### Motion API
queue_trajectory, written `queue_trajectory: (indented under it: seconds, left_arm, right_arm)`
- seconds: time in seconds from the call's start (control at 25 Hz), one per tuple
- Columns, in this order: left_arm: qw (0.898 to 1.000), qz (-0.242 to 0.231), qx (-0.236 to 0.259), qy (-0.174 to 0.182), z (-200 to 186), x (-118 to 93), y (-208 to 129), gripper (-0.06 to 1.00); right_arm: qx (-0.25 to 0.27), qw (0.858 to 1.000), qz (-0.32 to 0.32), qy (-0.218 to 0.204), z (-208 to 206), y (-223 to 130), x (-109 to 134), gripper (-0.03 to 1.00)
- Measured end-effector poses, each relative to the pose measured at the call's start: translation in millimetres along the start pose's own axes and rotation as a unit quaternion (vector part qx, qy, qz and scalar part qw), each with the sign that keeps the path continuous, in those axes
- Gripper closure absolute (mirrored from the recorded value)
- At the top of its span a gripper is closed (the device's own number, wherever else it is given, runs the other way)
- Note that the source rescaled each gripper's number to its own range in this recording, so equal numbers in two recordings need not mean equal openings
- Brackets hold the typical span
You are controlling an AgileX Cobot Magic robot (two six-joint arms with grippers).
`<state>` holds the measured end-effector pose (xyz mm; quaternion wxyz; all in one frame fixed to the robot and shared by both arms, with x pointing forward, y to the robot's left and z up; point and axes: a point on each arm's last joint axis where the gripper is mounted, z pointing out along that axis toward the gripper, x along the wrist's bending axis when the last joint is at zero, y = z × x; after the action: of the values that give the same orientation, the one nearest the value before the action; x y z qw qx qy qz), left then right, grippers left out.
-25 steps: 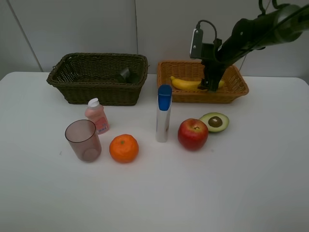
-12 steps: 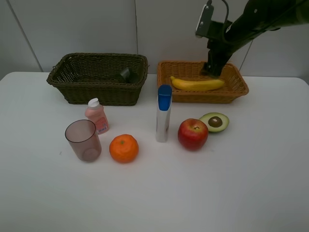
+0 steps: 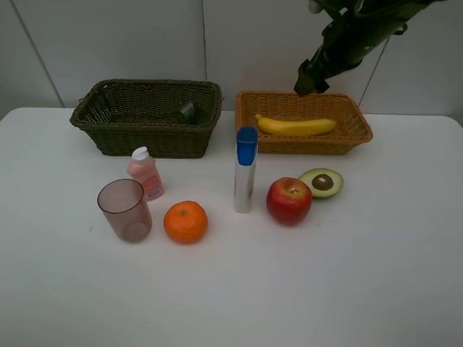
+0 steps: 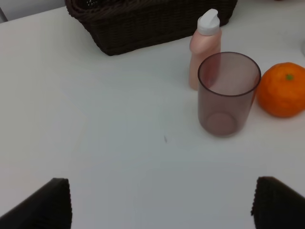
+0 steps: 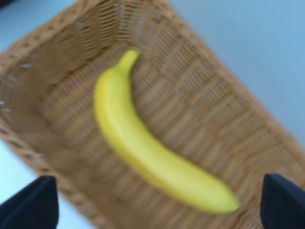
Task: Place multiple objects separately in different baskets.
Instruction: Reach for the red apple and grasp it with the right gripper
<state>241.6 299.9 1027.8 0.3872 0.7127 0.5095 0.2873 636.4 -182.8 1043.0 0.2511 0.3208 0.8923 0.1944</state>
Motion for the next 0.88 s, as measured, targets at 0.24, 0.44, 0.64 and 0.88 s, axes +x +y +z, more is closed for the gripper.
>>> queue_trajectory:
  seconds: [0.24, 0.44, 0.64, 0.88]
  left_arm:
    - [1.0, 0.0, 0.0, 0.0, 0.0, 0.0, 0.0, -0.06]
    - [1.0, 0.0, 0.0, 0.0, 0.0, 0.0, 0.0, -0.06]
    - [1.0, 0.0, 0.0, 0.0, 0.0, 0.0, 0.0, -0.06]
    - [1.0, 0.0, 0.0, 0.0, 0.0, 0.0, 0.0, -0.06]
  right_arm:
    - [0.033, 0.997, 0.057, 0.028, -12.4, -19.7, 24.5, 0.14]
    - [0.051, 0.995, 0.067, 0.05, -26.0, -34.6, 54.4, 0.14]
    - [0.066, 0.994, 0.047, 0.075, -34.2, -48.1, 85.1, 0.14]
    - [0.078, 0.991, 0.0, 0.105, -35.2, -54.9, 117.5, 0.14]
